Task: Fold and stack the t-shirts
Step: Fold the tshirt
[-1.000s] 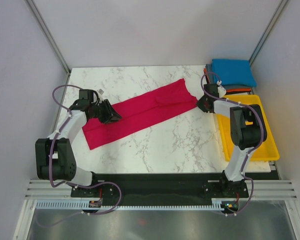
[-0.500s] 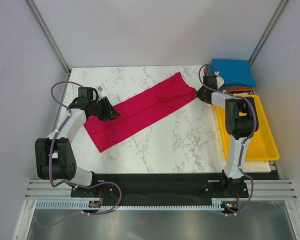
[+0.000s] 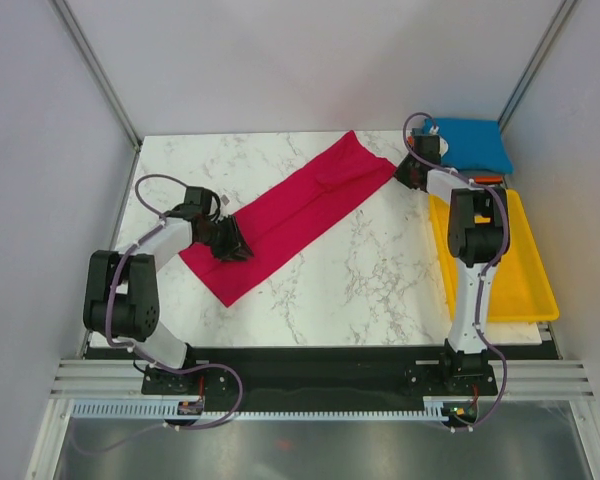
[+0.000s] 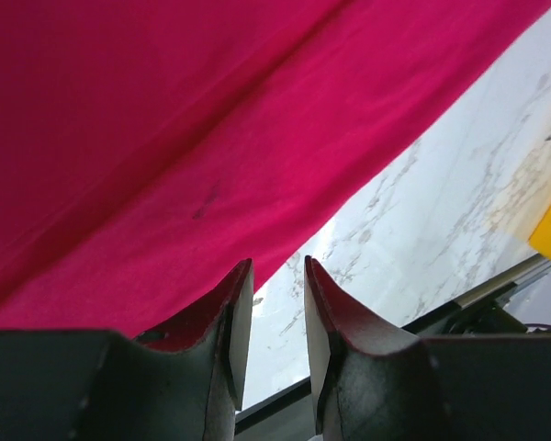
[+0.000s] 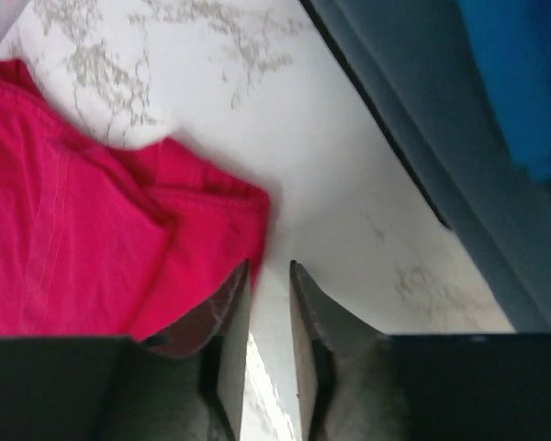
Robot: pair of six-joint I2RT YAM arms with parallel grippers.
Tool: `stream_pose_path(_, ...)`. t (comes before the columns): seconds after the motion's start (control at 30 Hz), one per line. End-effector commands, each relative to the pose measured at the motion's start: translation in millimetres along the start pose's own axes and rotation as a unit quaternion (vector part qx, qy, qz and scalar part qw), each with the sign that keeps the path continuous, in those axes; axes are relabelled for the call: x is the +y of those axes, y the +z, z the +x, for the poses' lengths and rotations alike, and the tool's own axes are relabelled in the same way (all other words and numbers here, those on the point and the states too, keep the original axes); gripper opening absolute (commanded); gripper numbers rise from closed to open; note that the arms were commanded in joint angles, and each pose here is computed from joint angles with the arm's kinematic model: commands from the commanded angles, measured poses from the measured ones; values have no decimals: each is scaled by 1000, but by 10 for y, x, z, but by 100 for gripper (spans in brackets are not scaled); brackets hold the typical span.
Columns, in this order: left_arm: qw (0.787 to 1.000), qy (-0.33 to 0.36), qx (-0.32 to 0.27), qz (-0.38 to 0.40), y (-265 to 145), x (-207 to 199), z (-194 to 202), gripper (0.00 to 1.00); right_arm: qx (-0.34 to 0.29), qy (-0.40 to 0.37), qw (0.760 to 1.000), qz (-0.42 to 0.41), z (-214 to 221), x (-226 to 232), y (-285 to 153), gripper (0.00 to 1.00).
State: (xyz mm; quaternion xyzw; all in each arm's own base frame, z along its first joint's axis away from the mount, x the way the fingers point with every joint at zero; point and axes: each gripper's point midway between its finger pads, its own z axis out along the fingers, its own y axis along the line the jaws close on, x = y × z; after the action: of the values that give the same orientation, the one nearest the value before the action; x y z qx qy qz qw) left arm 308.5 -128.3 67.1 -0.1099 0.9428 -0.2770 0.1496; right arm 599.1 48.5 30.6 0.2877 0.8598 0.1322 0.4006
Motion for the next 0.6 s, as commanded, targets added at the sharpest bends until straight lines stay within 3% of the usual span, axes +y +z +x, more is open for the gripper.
stream_pose_path(0.0, 999, -10, -1, -36, 90, 127, 53, 36, 21, -3, 999, -39, -61, 207, -470, 34)
stream_pose_path(0.3, 994, -49, 15, -98, 269, 385, 468, 35, 68, 4, 994, -83, 391, 225, -1306, 36)
stream_pose_path(0.57, 995, -52, 28, -85, 288, 247, 1022, 35, 80, -1, 991, -106, 711, 217, -1722, 35)
